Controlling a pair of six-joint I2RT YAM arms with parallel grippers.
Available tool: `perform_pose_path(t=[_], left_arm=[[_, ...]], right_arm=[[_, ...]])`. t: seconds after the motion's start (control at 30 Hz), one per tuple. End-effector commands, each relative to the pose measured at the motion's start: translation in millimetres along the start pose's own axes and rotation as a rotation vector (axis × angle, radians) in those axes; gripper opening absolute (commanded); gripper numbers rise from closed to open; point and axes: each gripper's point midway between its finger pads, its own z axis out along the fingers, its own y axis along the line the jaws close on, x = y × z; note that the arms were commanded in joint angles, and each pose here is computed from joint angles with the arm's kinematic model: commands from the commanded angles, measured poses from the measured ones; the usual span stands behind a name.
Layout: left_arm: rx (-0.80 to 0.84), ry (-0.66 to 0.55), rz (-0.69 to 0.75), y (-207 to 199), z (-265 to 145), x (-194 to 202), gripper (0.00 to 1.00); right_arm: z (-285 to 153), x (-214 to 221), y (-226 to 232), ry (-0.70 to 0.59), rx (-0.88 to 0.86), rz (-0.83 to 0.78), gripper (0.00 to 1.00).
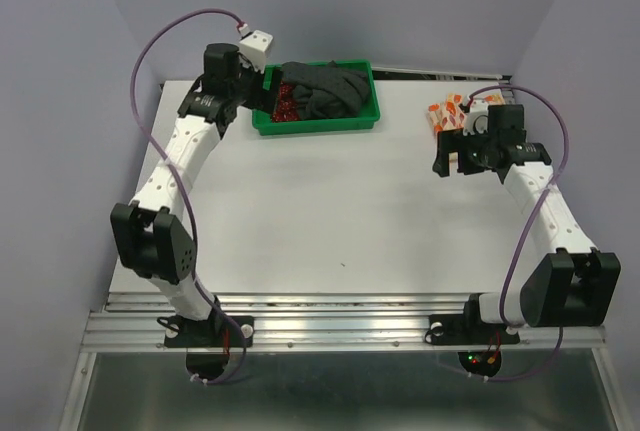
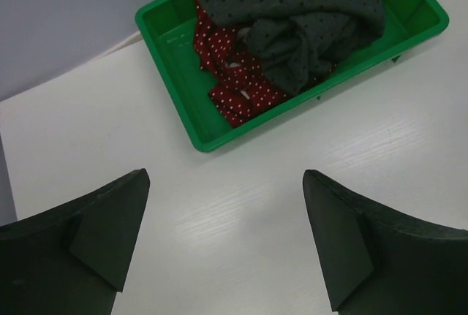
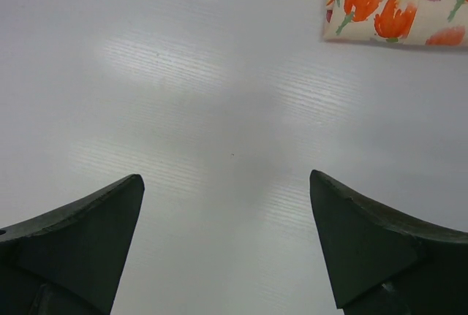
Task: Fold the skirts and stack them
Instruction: Grab the skirt from the pile
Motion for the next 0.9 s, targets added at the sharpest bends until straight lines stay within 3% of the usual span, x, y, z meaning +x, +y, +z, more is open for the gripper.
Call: perform_pose_path(t=[0.0,0.1,0.2,0.5,0.6,0.67,0.73,0.87], left_arm=[[0.048,-0.062,-0.067,-14,42,-30,0.96],[0.094,-0.086,-0.090,-25,64,-45,0.94],[0.144,-0.061,-0.109,-45,105,-29,0.94],[0.277,-0.078,-0.180,-80,164,-6,0.93],[0.275,-0.076,-0.179,-82,178,2,0.79],[0.259,-0.059,-0.183,-80,185,10,0.64],[0.263,-0.053,-0.185,-78,185,13,0.59],[0.296,-0.043,-0.156,-83,179,18,0.57]], right_arm=[[-7,-21,-5,-0.043,0.029,-0.015,1.00],[-6,-23,-7,-0.036,0.037,-0.015,1.00],[-3,-22,-8,-0.027,0.039,-0.016,1.00],[9,-16,-11,0.013,0.034,-0.005,1.00],[10,-15,-12,0.019,0.036,-0.004,1.00],[10,-15,-12,0.018,0.038,-0.006,1.00],[10,-14,-12,0.020,0.039,-0.005,1.00],[12,-12,-11,0.026,0.031,-0.002,1.00]])
